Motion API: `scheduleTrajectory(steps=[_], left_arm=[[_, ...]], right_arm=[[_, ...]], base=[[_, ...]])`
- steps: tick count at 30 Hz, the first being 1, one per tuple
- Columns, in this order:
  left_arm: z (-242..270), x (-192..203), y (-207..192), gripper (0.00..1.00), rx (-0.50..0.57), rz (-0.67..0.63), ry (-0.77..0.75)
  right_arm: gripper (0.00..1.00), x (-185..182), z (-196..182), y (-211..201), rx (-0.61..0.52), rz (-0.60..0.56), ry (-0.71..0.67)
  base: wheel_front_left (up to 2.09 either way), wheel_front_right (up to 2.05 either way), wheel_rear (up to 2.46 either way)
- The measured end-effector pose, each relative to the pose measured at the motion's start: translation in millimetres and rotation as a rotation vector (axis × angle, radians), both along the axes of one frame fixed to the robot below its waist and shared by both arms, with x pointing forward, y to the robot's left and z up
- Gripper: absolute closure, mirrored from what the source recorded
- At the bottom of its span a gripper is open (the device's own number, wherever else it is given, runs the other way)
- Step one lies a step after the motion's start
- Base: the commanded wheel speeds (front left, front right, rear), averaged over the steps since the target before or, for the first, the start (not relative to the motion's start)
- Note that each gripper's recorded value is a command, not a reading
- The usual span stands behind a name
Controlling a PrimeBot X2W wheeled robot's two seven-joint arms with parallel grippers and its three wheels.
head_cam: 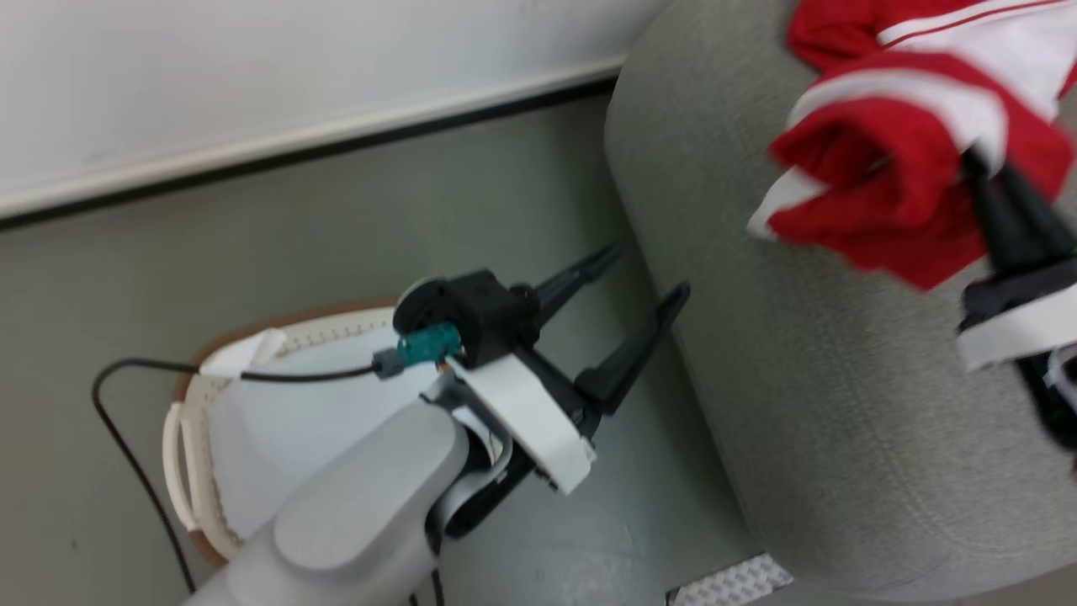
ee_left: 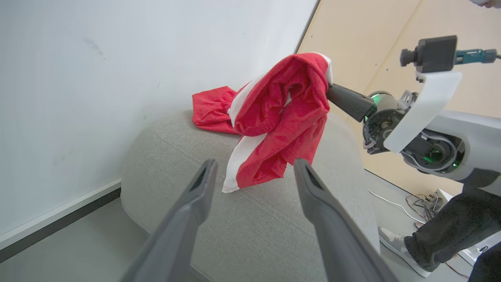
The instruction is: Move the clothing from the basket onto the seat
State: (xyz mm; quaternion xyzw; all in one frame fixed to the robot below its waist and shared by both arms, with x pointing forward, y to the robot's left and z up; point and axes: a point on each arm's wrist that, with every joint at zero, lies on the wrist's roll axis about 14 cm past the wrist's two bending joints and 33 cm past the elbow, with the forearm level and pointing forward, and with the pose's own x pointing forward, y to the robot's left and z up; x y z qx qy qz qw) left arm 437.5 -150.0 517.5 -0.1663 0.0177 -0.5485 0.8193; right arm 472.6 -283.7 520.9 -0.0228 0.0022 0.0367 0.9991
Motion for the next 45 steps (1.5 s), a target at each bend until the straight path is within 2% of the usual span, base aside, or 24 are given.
scheduleTrajectory(steps=[8,12,16,19,22,26,27,28,32,42,45], left_arm=[[-23,62,9,0.00,-0.022,0.089,0.012],[-38,81,22,0.00,-0.034,0.150,0.039],[-65,92,42,0.00,-0.002,0.208,0.079],[-80,95,55,0.00,0.016,0.244,0.107],[-97,99,70,0.00,0.034,0.293,0.142],[-122,99,88,0.00,0.062,0.341,0.189],[-127,98,92,0.00,0.070,0.350,0.199],[-130,97,96,0.00,0.075,0.360,0.208],[-131,98,111,0.00,0.085,0.403,0.218],[-102,85,134,0.00,0.071,0.492,0.213],[-90,76,146,0.00,0.067,0.536,0.209]], right_arm=[[1.00,75,11,-75,-0.069,-0.203,-0.063],[1.00,107,35,-115,-0.067,-0.318,-0.144],[1.00,126,30,-147,-0.083,-0.420,-0.139],[1.00,132,9,-169,-0.084,-0.497,-0.093],[1.00,134,-27,-180,-0.053,-0.561,-0.021],[1.00,135,-82,-174,-0.030,-0.591,0.081],[0.65,137,-91,-168,-0.017,-0.588,0.088],[0.00,137,-95,-163,-0.008,-0.585,0.088],[0.00,131,-103,-142,-0.026,-0.547,0.106],[0.00,86,-48,-117,-0.055,-0.483,0.019],[0.00,69,-19,-102,-0.101,-0.423,-0.035]], base=[[0.00,0.00,0.00],[0.00,0.00,0.00],[0.00,0.00,0.00],[0.00,0.00,0.00],[0.00,0.00,0.00],[0.00,0.00,0.00],[0.00,0.00,0.00],[0.00,0.00,0.00],[0.00,0.00,0.00],[0.00,0.00,0.00],[0.00,0.00,0.00]])
